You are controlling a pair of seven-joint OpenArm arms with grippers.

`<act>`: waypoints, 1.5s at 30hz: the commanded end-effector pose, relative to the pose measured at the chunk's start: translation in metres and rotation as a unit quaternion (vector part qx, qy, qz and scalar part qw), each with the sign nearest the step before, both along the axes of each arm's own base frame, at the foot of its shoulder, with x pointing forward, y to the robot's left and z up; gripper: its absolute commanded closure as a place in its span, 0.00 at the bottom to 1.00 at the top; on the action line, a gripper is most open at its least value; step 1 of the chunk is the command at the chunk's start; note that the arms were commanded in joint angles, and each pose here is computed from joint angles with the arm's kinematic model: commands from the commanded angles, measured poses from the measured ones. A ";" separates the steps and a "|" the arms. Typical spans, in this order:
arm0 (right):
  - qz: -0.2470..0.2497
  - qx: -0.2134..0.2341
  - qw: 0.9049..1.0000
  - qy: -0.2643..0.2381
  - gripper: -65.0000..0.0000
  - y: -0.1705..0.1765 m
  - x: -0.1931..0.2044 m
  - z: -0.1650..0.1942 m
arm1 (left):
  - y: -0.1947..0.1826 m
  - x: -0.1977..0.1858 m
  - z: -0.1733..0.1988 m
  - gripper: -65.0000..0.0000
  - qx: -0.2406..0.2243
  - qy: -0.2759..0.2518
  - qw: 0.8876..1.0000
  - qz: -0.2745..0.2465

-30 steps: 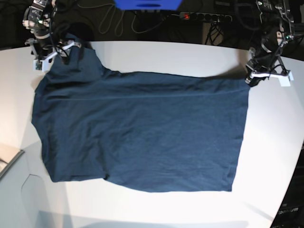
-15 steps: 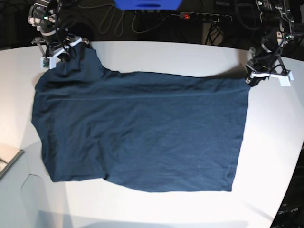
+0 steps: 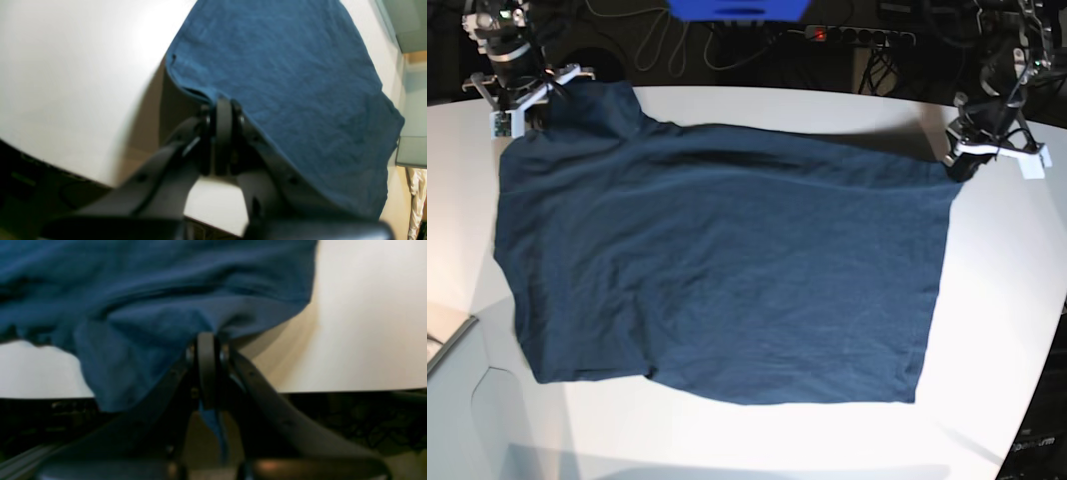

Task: Layout the t-shirt on the table in an organized manner, then fold the t-shirt properly
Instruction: 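Pull the held shirt edge taut between both grippers, then fold the held edge over the shirt body with both grippers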

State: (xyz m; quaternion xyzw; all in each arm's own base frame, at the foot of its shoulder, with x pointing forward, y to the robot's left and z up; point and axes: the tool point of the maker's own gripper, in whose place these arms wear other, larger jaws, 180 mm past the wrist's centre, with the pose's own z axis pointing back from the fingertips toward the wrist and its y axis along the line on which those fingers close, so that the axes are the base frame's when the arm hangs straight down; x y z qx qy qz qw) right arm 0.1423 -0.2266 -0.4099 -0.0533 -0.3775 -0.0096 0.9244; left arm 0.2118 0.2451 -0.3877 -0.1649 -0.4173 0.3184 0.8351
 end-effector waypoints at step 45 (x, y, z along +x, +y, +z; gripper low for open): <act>0.035 0.001 0.990 -0.135 1.00 -0.035 0.147 0.041 | 0.012 0.088 0.038 1.00 -0.010 -0.097 0.995 0.022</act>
